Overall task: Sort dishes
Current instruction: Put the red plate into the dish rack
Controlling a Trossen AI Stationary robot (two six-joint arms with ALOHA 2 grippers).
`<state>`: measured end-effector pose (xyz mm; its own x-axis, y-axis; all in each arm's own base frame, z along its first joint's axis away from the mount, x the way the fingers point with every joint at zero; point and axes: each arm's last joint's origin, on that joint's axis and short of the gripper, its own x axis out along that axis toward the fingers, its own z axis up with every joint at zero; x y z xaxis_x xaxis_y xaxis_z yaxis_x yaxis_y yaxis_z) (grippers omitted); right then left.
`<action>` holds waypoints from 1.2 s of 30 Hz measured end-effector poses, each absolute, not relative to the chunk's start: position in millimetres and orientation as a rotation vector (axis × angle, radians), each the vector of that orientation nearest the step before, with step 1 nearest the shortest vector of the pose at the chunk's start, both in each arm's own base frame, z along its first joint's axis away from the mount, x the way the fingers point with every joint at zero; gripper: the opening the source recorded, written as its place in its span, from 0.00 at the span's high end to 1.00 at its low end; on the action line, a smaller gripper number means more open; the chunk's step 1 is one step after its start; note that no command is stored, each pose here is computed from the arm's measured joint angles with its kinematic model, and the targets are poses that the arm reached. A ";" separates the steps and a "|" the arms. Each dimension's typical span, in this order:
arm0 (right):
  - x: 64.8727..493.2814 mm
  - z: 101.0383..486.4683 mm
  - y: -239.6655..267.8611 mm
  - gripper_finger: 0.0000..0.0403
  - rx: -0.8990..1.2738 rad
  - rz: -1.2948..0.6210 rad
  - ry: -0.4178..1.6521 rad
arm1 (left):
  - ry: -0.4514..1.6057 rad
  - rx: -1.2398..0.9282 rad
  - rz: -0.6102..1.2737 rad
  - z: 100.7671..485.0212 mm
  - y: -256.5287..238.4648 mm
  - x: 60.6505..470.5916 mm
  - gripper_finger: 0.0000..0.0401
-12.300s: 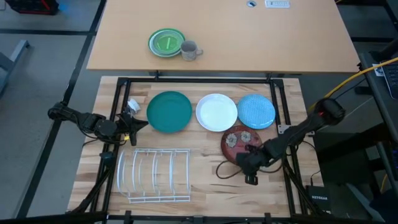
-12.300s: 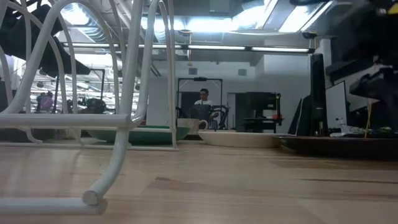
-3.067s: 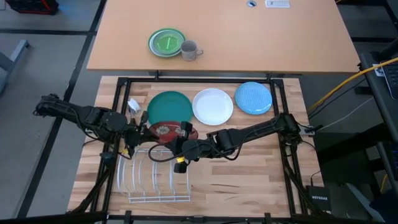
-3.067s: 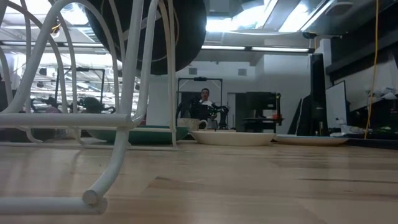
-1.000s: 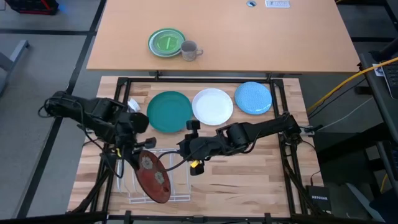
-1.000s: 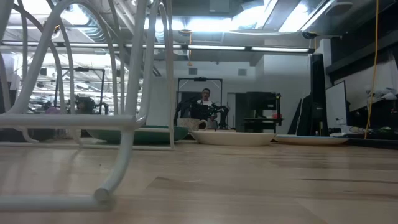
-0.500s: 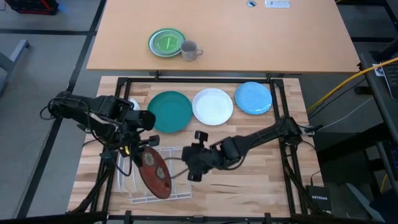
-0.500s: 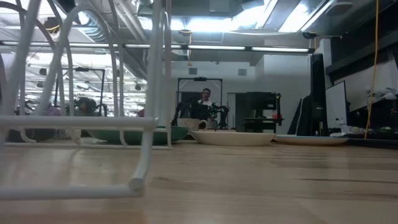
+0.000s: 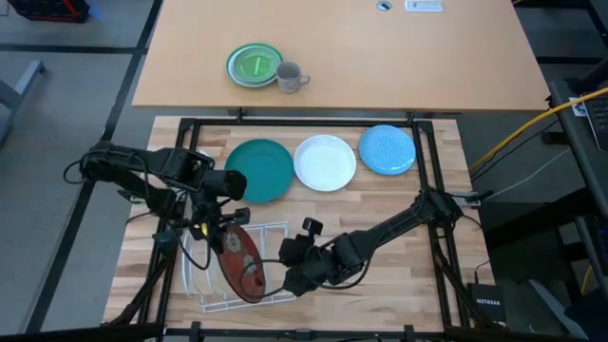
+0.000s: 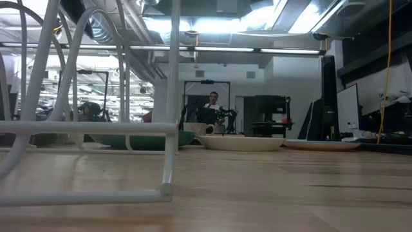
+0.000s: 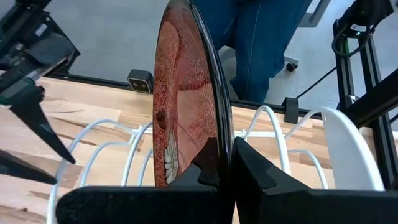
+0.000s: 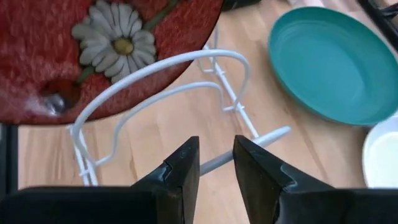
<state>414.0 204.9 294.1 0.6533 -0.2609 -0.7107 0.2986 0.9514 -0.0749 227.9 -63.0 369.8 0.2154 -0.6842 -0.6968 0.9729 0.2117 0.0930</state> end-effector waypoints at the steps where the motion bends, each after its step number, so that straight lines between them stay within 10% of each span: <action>1: 414.5 292.2 206.0 0.74 0.046 -0.328 0.793 | 0.594 0.596 -1.253 367.9 -63.4 229.9 0.98; 36: 417.5 283.7 212.4 0.74 0.084 -0.336 0.791 | 0.857 0.517 -1.425 278.8 -74.2 302.4 0.98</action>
<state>417.5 212.4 283.7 0.6533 -0.2649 -0.7092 0.3272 0.9436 -0.0511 302.4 -74.2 278.8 -0.0667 -0.6358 -0.7690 0.9774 0.1132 -0.1785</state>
